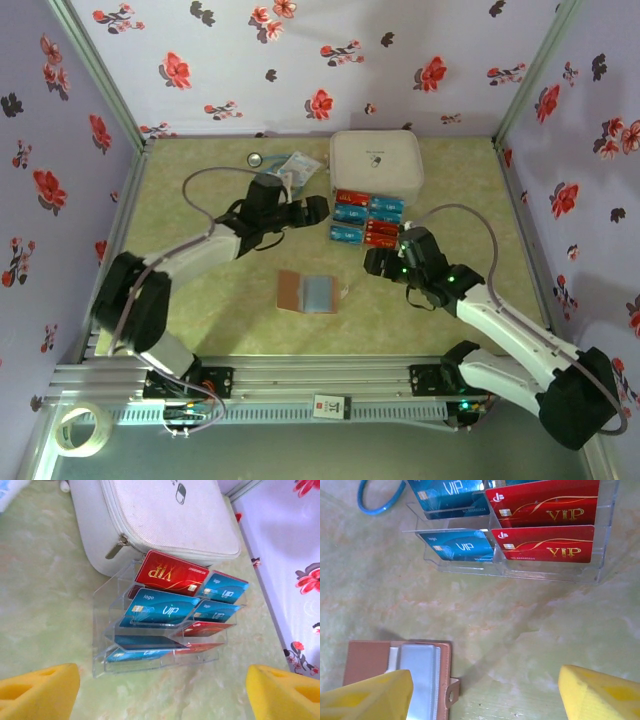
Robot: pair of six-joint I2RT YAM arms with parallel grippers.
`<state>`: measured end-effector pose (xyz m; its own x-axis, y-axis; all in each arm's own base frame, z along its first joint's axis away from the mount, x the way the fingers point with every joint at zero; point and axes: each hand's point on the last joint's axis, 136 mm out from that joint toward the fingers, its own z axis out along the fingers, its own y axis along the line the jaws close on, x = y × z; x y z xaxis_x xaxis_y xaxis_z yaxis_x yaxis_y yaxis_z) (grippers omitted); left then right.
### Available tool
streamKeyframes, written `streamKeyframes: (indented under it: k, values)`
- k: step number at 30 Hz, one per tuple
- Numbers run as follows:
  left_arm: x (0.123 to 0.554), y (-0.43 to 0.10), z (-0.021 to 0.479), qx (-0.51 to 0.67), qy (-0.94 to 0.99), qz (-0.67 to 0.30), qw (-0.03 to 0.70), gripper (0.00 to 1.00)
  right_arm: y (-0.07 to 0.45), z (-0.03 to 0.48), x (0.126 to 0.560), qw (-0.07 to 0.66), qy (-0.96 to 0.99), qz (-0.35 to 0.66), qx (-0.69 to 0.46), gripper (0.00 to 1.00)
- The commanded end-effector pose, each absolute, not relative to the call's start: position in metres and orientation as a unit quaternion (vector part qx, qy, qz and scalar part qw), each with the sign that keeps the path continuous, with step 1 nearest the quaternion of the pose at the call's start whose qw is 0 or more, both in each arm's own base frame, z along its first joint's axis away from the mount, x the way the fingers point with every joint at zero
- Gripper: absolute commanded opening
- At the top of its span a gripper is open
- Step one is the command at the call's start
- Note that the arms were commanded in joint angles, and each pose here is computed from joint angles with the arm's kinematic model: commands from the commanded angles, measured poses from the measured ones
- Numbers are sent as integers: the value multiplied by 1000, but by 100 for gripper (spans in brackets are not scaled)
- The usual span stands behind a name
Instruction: Put the credit cards into the card holder
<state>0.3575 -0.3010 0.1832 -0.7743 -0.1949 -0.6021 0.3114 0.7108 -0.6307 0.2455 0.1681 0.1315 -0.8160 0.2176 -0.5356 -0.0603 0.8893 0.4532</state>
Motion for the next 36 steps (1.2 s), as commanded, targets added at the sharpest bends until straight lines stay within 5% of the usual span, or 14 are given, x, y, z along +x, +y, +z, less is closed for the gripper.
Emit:
streamKeyframes:
  k: [1, 5, 17, 36]
  values:
    - [332, -280, 170, 32, 881, -354, 312, 87, 178, 135, 243, 285, 927, 244, 8, 73]
    - [306, -259, 161, 4, 891, -348, 291, 87, 207, 140, 240, 266, 912, 312, 1, 63]
    - [248, -255, 137, -13, 896, -359, 260, 75, 277, 107, 230, 229, 922, 311, -36, 46]
    - [223, -252, 74, 7, 930, -301, 212, 40, 316, 67, 241, 184, 934, 303, -51, 25]
